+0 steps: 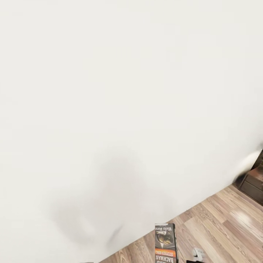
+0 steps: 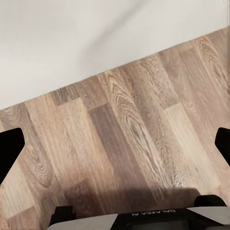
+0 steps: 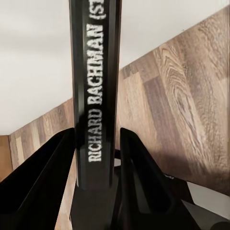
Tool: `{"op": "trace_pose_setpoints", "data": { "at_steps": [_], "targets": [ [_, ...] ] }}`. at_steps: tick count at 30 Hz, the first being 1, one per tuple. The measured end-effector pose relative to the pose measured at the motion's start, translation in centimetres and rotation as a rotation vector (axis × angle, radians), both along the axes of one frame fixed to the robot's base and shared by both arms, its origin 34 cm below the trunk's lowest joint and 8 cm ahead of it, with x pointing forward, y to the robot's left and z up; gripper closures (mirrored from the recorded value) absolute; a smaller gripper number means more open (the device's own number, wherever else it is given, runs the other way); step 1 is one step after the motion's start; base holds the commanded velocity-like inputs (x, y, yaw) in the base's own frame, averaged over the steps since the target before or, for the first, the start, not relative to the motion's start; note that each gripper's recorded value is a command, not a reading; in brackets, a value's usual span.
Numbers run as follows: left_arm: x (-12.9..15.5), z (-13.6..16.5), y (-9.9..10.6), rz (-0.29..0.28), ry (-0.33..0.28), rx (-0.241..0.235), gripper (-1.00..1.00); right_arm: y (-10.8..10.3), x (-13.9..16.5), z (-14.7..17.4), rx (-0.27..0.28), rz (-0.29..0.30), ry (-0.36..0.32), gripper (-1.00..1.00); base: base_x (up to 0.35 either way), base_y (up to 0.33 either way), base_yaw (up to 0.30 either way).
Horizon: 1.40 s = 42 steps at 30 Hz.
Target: In the bedroom, move the book from the bed onto either nightstand, and place the two sandals side by side next to the bed.
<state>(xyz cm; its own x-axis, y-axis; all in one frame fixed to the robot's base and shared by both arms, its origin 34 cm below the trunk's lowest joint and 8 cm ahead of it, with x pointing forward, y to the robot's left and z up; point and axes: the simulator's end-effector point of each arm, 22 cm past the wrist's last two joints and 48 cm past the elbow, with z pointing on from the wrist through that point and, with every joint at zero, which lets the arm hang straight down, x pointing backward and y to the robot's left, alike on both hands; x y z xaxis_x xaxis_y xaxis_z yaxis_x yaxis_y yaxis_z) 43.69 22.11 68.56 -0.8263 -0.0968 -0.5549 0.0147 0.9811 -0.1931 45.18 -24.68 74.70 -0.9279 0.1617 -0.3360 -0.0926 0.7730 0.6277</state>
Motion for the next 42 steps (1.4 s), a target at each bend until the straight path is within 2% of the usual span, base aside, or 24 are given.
{"op": "trace_pose_setpoints", "data": {
  "at_steps": [25, 33, 42],
  "targets": [
    [0.01, -0.02, 0.04, 0.000, 0.000, 0.001, -1.00, -0.02, 0.02, -0.03, 0.000, 0.000, 0.000, 1.00, 0.013, 0.000, -0.204],
    [0.01, 0.00, 0.04, 0.001, 0.000, 0.000, -1.00, -0.03, 0.00, 0.00, 0.000, 0.000, 0.000, 1.00, 0.244, 0.000, -0.204],
    [0.03, -0.02, 0.14, 0.003, 0.000, 0.001, -1.00, 0.00, 0.03, -0.02, 0.000, 0.000, 0.000, 1.00, 0.041, 0.000, -0.204]
  ]
}}
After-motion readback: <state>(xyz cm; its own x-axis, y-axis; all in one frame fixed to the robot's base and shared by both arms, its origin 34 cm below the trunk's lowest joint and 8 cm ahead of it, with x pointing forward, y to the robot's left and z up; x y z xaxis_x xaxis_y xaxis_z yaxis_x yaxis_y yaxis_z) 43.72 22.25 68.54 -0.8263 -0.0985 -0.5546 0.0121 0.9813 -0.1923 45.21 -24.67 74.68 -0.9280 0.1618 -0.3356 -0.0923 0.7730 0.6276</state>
